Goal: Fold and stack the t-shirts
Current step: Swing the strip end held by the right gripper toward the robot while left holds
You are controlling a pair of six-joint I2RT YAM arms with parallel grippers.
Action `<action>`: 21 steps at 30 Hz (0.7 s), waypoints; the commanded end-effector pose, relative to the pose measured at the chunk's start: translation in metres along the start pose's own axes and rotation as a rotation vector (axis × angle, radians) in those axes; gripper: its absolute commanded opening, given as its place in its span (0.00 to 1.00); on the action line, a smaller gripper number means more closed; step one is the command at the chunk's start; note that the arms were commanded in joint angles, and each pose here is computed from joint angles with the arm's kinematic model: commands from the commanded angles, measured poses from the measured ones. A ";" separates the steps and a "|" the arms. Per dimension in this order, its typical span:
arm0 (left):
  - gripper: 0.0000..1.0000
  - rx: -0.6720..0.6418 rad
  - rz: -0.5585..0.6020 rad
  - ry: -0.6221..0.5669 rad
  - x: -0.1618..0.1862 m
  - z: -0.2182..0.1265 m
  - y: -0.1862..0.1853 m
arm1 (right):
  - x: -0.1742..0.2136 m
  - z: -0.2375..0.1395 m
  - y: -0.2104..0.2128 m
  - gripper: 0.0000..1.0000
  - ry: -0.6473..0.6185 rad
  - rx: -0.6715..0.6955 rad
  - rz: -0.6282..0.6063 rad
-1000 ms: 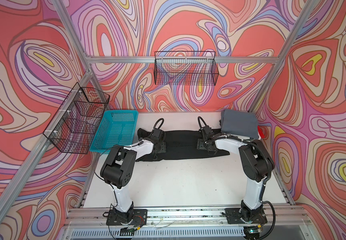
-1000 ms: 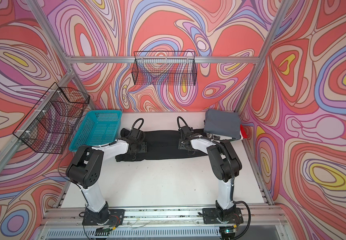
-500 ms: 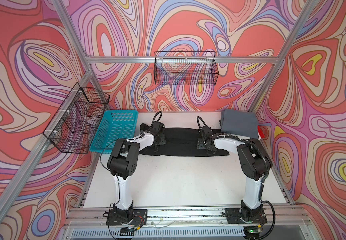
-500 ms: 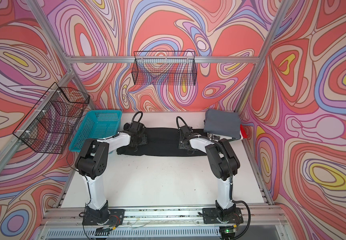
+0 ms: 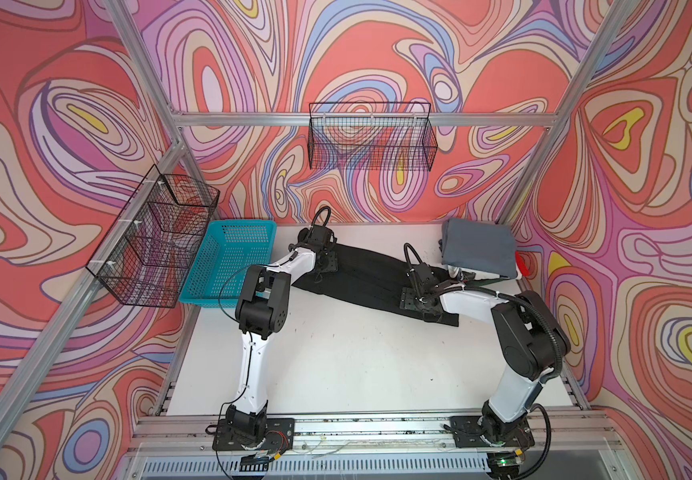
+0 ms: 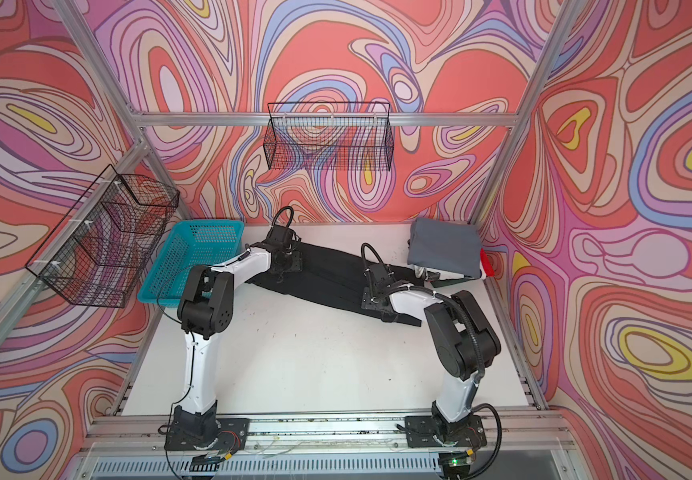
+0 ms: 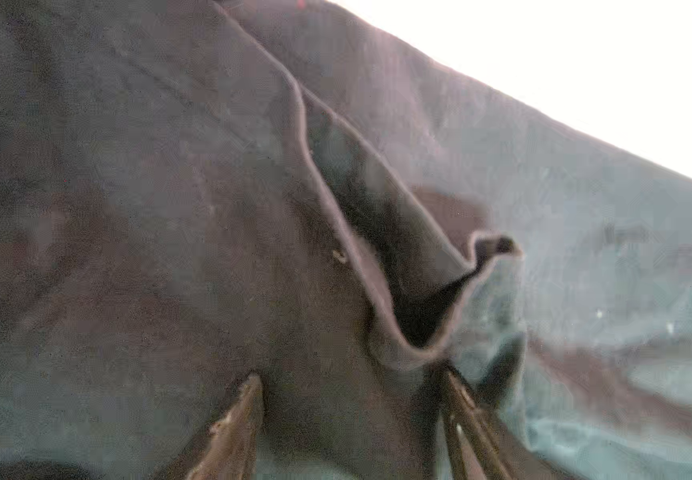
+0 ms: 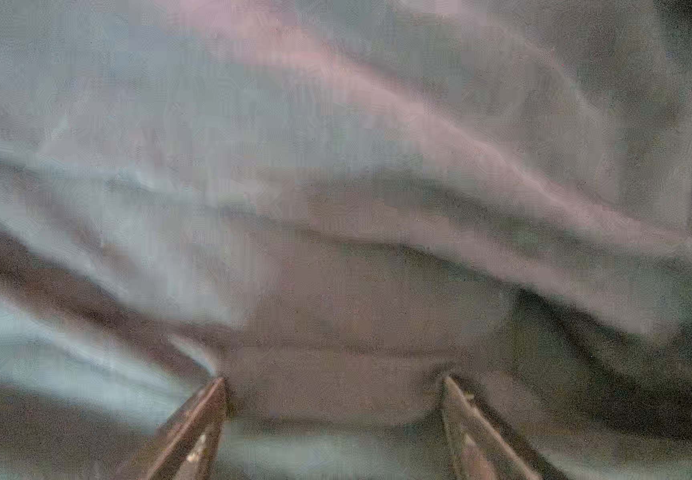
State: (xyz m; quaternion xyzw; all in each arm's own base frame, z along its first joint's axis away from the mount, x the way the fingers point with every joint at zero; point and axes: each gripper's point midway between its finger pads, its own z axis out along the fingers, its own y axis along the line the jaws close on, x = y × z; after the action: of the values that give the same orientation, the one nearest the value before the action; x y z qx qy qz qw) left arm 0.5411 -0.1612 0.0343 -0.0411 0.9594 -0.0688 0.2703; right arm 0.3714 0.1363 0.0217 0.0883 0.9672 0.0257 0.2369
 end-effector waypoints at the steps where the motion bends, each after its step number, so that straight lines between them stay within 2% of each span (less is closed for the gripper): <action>1: 0.68 0.024 0.046 0.109 0.019 0.020 0.000 | 0.079 0.006 -0.018 0.86 0.241 0.054 0.028; 5: 0.68 0.100 0.025 0.123 0.010 0.032 -0.019 | 0.099 0.001 -0.005 0.86 0.270 0.028 0.013; 12: 0.68 0.140 0.020 0.147 -0.007 0.049 -0.034 | 0.130 -0.003 0.023 0.86 0.318 0.004 -0.021; 21: 0.70 0.205 0.050 0.124 -0.019 0.050 -0.047 | 0.166 -0.019 0.060 0.86 0.370 -0.078 -0.053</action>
State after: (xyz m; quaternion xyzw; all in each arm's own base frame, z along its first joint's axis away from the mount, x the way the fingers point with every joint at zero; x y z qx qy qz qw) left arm 0.6074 -0.2057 0.0411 -0.0009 0.9494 -0.1529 0.2744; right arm 0.3056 0.2224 0.0218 0.0405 0.9711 0.0658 0.2257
